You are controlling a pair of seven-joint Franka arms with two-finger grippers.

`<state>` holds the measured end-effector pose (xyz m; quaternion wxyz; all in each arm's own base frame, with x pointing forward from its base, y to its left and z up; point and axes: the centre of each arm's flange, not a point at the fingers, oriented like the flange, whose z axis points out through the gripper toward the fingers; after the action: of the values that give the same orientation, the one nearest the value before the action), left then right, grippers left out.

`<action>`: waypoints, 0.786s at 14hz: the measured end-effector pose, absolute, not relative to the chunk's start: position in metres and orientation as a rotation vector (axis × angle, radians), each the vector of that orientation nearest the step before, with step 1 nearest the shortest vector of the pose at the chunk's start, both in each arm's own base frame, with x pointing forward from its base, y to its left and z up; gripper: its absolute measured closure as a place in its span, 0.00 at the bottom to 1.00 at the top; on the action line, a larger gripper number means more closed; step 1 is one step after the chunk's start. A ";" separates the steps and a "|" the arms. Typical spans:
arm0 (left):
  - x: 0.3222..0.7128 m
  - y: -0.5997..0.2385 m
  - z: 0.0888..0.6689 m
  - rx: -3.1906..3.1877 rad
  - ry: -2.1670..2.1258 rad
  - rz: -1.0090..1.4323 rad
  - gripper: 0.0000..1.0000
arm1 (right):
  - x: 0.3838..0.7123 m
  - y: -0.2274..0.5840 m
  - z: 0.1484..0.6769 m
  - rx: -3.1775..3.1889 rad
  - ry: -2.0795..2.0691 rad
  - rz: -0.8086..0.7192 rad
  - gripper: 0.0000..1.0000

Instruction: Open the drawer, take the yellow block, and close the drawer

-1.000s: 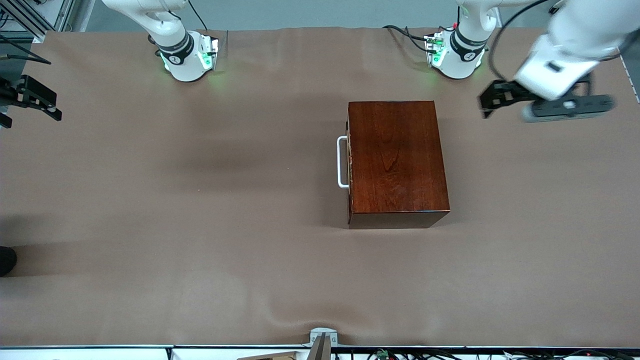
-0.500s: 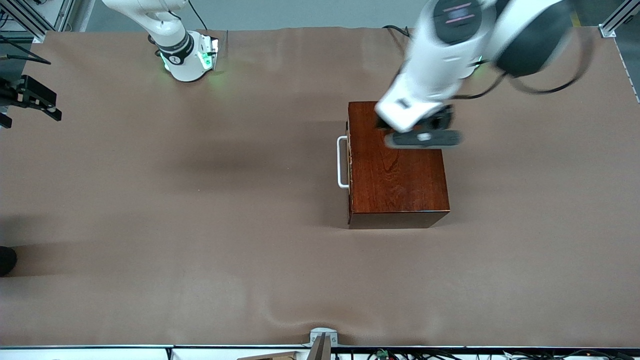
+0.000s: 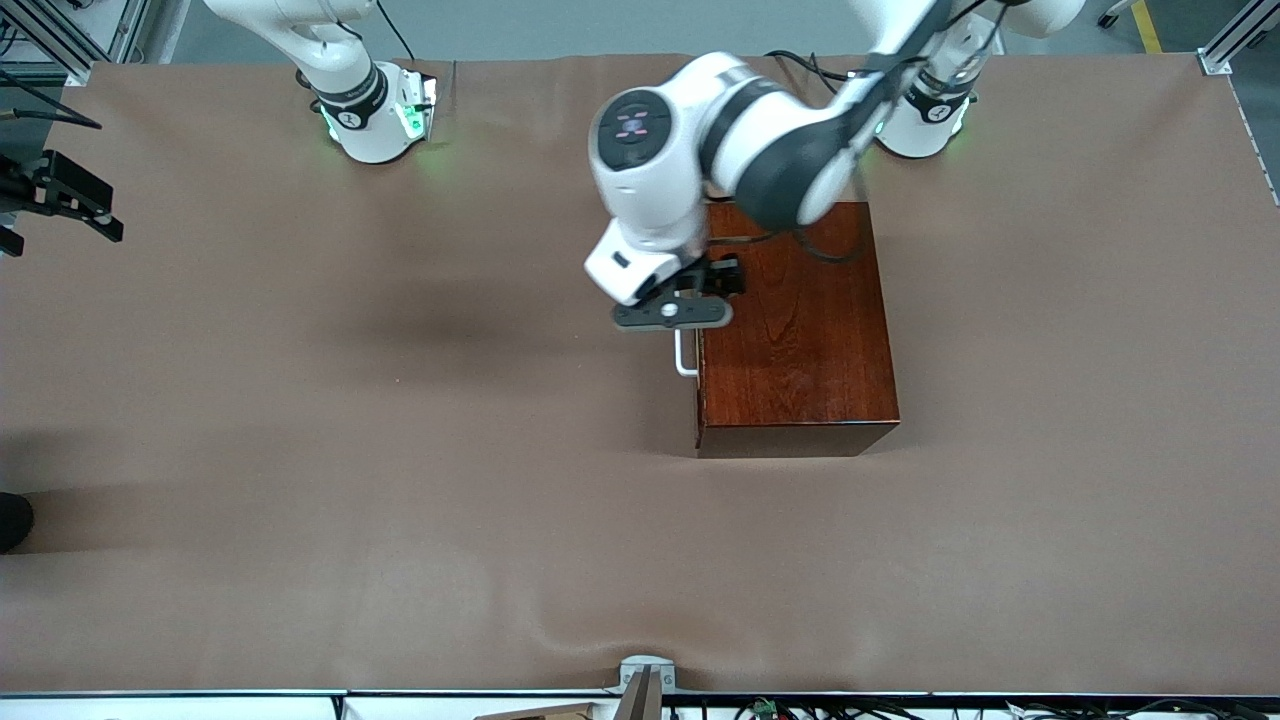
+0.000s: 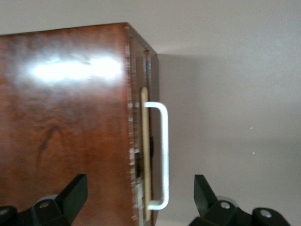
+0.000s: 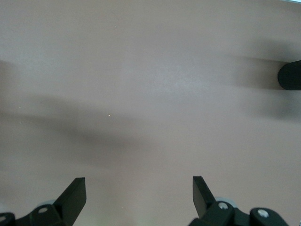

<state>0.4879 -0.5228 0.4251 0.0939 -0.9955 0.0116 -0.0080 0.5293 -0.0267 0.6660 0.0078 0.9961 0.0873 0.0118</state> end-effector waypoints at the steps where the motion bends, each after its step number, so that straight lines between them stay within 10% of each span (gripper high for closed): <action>1: 0.481 -0.537 0.414 -2.942 0.027 -0.046 0.00 | 0.529 -0.027 0.666 3.114 0.273 0.037 0.00; 11: 0.472 -0.564 0.323 -2.880 0.053 -0.001 0.00 | 0.529 -0.027 0.666 3.114 0.273 0.037 0.00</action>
<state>0.4721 -0.5635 0.3231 0.1302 -0.9913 0.0182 -0.0003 0.5293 -0.0267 0.6660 0.0078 0.9961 0.0872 0.0118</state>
